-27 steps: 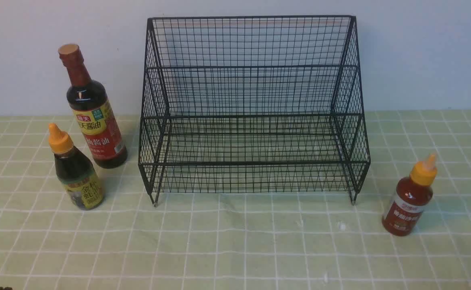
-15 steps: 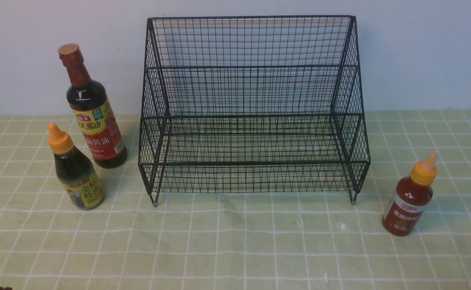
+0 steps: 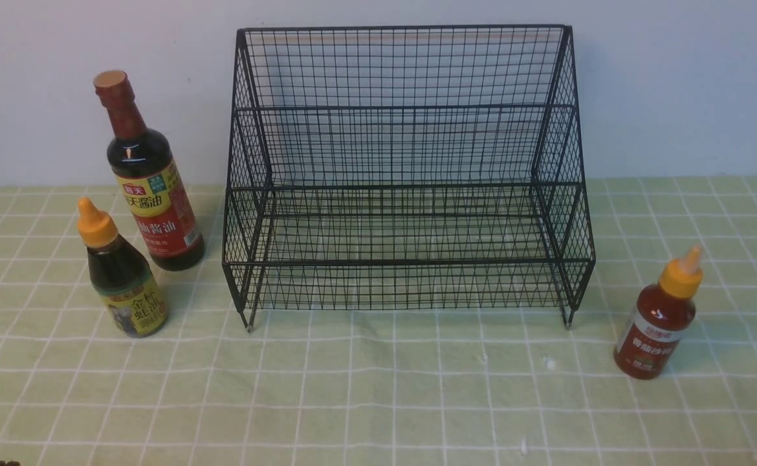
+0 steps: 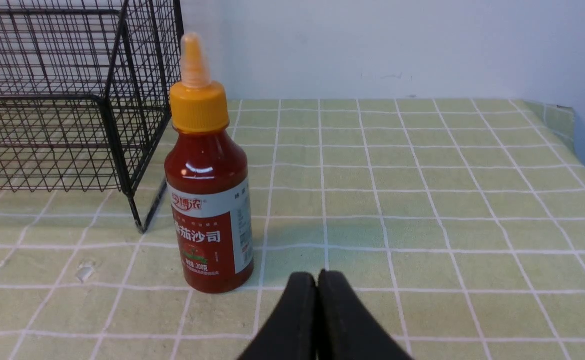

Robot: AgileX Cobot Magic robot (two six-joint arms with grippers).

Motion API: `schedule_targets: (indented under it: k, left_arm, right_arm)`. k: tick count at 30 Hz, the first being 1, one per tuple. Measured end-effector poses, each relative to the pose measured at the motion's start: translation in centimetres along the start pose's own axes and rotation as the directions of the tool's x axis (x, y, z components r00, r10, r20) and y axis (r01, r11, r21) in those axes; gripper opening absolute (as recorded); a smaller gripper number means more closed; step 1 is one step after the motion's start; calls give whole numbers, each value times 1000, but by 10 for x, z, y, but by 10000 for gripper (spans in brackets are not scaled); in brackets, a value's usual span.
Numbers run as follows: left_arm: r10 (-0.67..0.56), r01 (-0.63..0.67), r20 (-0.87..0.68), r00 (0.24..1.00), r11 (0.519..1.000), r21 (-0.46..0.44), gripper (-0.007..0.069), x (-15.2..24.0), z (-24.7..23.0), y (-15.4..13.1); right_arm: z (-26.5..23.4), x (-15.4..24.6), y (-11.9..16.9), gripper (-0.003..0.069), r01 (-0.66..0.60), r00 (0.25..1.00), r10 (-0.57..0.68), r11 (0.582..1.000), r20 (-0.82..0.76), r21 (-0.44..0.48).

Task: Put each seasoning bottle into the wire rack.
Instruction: Use the right arm to grab the condiment bottle closest to it

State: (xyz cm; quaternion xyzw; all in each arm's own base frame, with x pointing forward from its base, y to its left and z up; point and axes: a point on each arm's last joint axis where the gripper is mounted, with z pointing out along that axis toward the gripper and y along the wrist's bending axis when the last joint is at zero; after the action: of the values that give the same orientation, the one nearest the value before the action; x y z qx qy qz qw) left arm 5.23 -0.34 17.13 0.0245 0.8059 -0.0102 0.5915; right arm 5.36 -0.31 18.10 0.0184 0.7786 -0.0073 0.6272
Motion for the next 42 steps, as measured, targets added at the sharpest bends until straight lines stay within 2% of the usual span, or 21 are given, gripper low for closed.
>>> schedule_targets:
  k: [4,8,10,11,12,14,15,16,17,18,21,24,26,28,30,31,36,38,39,40,42]
  left_arm:
    - [0,0,0,1000,1000,0,-6,0,0,0]
    - [0,0,0,1000,1000,0,-6,0,0,0]
    - [0,0,0,1000,1000,0,-6,0,0,0]
    - [0,0,0,1000,1000,0,-6,0,0,0]
    - [0,0,0,1000,1000,0,-6,0,0,0]
    - [0,0,0,1000,1000,0,-6,0,0,0]
    - [0,0,0,1000,1000,0,-6,0,0,0]
    - [0,0,0,1000,1000,0,-6,0,0,0]
    - [0,0,0,1000,1000,0,-6,0,0,0]
    - [0,0,0,1000,1000,0,-6,0,0,0]
    - [0,0,0,1000,1000,0,-6,0,0,0]
    - [0,0,0,1000,1000,0,-6,0,0,0]
    - [0,0,0,1000,1000,0,-6,0,0,0]
    - [0,0,0,1000,1000,0,-6,0,0,0]
    - [0,0,0,1000,1000,0,-6,0,0,0]
    - [0,0,0,1000,1000,0,-6,0,0,0]
    - [0,0,0,1000,1000,0,-6,0,0,0]
    - [0,0,0,1000,1000,0,-6,0,0,0]
    - [0,0,0,1000,1000,0,-6,0,0,0]
    - [0,0,0,1000,1000,0,-6,0,0,0]
    - [0,0,0,1000,1000,0,-6,0,0,0]
  right_arm:
    - [0,-1,0,-15,-14,1000,14,1000,9,-5]
    - [1,-5,3,-15,-167,982,171,985,77,-52]
    - [-1,-14,5,-15,-370,911,385,921,148,-120]
    - [-2,-19,5,-15,-460,857,485,872,171,-169]
    - [-2,-20,4,-15,-496,832,522,851,185,-170]
    - [-4,-27,2,-15,-662,679,704,710,209,-240]
    - [-4,-28,1,-15,-705,624,752,659,214,-261]
    - [-4,-29,1,-15,-710,617,757,653,214,-264]
    - [-5,-30,0,-15,-734,582,784,621,216,-275]
    - [-5,-30,0,-15,-741,571,792,611,218,-279]
    - [-6,-32,-2,-15,-734,562,788,615,250,-289]
    - [-7,-35,-4,-15,-738,532,798,601,282,-308]
    - [-13,-48,-1,-15,-699,572,773,634,275,-330]
    - [-24,-73,4,-15,-616,657,707,704,263,-354]
    - [-28,-87,7,-15,-565,717,650,753,250,-337]
    - [-35,-108,10,-15,-502,780,581,803,233,-321]
    - [-26,-170,18,-15,-332,941,339,922,2,-199]
    - [-15,-194,20,-15,-230,971,216,959,-99,-166]
    - [-2,-202,21,-15,-184,970,154,972,-190,-149]
    - [2,-206,21,-15,-167,967,133,975,-215,-145]
    - [29,-228,22,-3,-83,932,35,989,-360,-119]
